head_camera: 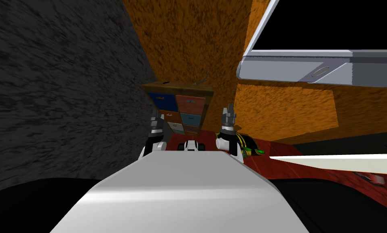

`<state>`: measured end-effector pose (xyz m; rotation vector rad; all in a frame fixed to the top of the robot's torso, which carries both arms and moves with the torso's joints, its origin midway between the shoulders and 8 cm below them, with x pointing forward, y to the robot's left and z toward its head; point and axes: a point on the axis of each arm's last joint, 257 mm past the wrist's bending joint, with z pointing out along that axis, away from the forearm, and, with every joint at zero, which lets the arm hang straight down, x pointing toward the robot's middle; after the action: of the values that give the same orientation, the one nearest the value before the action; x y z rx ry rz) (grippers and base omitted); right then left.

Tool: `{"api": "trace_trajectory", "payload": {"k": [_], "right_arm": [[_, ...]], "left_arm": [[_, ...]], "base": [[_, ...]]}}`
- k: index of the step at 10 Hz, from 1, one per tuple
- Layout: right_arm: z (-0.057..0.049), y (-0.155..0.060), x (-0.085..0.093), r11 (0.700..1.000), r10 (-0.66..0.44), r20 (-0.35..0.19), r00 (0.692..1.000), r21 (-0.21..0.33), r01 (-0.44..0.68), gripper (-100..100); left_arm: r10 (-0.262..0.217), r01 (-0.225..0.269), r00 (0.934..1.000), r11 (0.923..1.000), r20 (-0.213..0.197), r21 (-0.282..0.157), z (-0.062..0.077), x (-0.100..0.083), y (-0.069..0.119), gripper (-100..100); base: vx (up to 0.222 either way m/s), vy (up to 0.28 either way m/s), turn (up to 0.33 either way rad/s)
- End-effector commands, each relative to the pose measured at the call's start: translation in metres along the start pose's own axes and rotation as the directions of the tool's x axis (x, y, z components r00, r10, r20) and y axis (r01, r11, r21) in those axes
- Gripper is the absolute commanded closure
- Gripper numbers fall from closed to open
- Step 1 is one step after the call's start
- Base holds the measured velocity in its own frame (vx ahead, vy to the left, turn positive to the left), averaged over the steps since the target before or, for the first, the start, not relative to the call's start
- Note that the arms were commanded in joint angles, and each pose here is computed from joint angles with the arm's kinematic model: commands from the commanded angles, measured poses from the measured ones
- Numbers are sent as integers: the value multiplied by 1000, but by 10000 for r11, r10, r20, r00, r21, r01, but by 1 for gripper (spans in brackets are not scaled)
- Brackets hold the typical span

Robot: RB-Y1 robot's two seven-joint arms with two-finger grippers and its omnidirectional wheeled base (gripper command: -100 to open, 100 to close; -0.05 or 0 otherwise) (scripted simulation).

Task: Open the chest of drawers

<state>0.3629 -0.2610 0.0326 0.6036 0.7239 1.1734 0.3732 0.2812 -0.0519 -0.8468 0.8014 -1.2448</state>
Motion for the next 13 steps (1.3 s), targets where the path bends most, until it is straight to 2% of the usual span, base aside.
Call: {"api": "trace_trajectory", "payload": {"k": [1, 2, 5, 13], "right_arm": [[0, 0, 0, 10000, 0, 0, 10000, 2, 0, 0], [0, 0, 0, 10000, 0, 0, 10000, 2, 0, 0], [0, 0, 0, 10000, 1, 0, 10000, 2, -1, 0], [0, 0, 0, 10000, 1, 0, 10000, 2, -1, 0]], "left_arm": [[285, -293, 9984, 9994, -489, -171, -2, 5, 11, -100], [412, -437, 9965, 9985, -728, -327, -4, 8, 22, -100], [517, -578, 9940, 9964, -965, -614, -7, 11, 41, -100], [430, -594, 9929, 9870, -1112, -1490, -18, 20, 97, -100]], "base": [[5, -43, -12], [23, -67, -25], [16, -75, -18], [15, -67, -19]]}}
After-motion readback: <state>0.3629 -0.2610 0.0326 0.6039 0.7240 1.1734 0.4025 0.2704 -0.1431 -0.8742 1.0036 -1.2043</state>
